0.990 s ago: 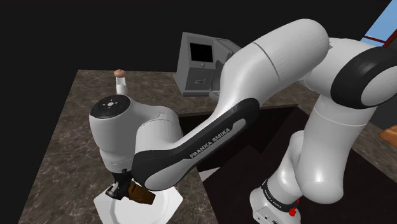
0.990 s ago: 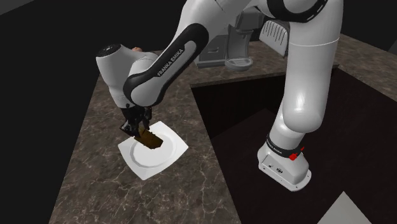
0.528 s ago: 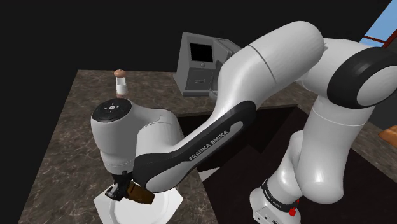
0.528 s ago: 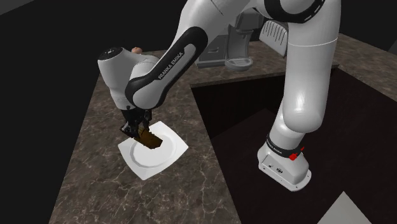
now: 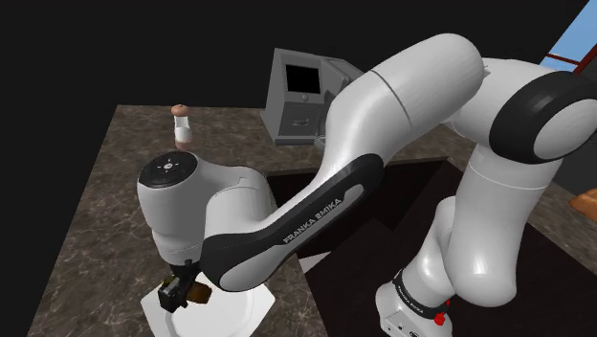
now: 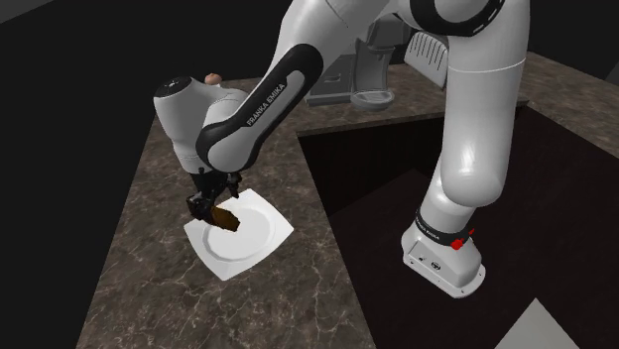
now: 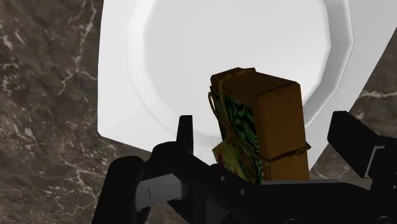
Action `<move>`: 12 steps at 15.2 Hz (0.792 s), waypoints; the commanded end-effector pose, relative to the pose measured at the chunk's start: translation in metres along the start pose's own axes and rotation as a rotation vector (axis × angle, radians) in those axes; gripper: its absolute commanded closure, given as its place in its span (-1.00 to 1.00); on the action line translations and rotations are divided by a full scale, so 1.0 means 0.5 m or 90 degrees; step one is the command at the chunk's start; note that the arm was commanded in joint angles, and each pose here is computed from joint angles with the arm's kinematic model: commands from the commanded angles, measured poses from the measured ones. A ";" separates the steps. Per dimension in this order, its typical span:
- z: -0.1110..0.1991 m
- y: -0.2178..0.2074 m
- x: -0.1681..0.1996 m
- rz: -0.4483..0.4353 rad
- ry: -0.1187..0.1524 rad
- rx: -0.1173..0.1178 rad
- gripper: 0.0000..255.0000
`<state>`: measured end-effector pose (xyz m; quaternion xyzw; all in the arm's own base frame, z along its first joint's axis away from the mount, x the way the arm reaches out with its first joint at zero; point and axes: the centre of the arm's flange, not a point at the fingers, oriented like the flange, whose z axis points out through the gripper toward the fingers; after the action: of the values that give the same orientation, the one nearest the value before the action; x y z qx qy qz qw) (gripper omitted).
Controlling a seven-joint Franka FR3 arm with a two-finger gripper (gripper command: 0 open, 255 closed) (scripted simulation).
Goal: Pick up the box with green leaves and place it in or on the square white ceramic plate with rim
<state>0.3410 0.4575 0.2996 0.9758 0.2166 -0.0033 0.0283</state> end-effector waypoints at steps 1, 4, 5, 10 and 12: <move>-0.025 0.000 -0.001 0.000 0.000 0.000 -1.00; -0.099 0.000 -0.001 0.000 0.000 0.000 -1.00; -0.099 0.000 -0.001 0.000 0.000 0.000 -1.00; -0.099 0.000 -0.001 0.000 0.000 0.000 -1.00; -0.099 0.000 -0.001 0.000 0.000 0.000 -1.00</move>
<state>0.3401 0.4603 0.3490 0.9758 0.2166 -0.0033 0.0284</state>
